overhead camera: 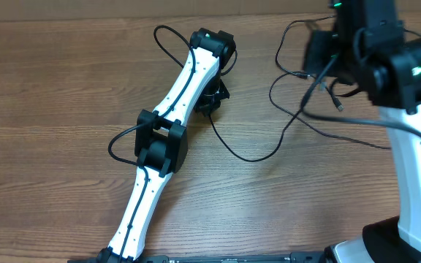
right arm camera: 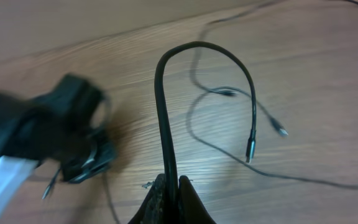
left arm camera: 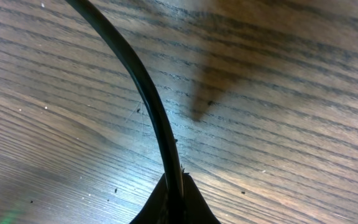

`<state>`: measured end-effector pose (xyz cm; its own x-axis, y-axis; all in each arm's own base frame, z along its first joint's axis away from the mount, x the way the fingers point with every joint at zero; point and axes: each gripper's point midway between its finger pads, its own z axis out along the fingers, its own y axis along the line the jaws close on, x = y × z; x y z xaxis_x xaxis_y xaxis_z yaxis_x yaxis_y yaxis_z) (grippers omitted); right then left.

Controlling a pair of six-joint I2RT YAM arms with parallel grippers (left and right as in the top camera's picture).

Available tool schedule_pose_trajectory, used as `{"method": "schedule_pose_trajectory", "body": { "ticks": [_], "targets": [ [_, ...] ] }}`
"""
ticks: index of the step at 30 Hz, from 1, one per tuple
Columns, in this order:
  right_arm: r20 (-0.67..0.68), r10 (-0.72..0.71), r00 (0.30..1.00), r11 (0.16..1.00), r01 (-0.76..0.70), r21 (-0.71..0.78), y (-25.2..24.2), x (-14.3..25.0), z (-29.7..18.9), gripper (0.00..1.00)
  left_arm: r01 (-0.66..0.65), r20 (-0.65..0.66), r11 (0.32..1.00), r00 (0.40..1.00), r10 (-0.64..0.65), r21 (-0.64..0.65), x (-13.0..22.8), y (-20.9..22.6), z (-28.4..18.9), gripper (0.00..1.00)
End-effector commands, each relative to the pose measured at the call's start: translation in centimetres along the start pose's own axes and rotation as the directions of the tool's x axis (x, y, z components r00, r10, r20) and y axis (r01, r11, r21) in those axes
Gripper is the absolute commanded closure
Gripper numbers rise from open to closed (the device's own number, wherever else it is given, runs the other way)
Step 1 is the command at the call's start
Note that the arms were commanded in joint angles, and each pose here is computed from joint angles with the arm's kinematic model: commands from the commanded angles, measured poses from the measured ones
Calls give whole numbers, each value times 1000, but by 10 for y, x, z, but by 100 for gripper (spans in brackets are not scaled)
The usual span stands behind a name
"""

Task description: Untangle cables

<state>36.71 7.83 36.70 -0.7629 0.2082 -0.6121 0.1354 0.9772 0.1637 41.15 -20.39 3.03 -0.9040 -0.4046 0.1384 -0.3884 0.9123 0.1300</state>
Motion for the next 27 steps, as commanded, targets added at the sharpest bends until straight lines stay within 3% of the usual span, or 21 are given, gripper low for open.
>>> {"method": "schedule_pose_trajectory", "body": {
  "ticks": [1, 8, 18, 27],
  "targets": [
    [30, 92, 995, 993, -94, 72, -36, -12, -4, 96, -11, -7, 1000, 1000, 11, -17, 5, -3, 5, 96],
    [25, 189, 982, 962, -191, 195, -103, -15, -6, 96, -42, -58, 999, 997, 44, 25, 33, -24, 6, 95],
    [19, 308, 951, 873, -291, 392, -193, 0, -24, 96, 23, -93, 999, 995, -19, 38, 75, -51, 4, 95],
    [126, 425, 897, 683, -408, 605, -285, 12, -54, 96, 129, -216, 988, 970, -109, 81, 112, -71, -2, 95]
  ]
}}
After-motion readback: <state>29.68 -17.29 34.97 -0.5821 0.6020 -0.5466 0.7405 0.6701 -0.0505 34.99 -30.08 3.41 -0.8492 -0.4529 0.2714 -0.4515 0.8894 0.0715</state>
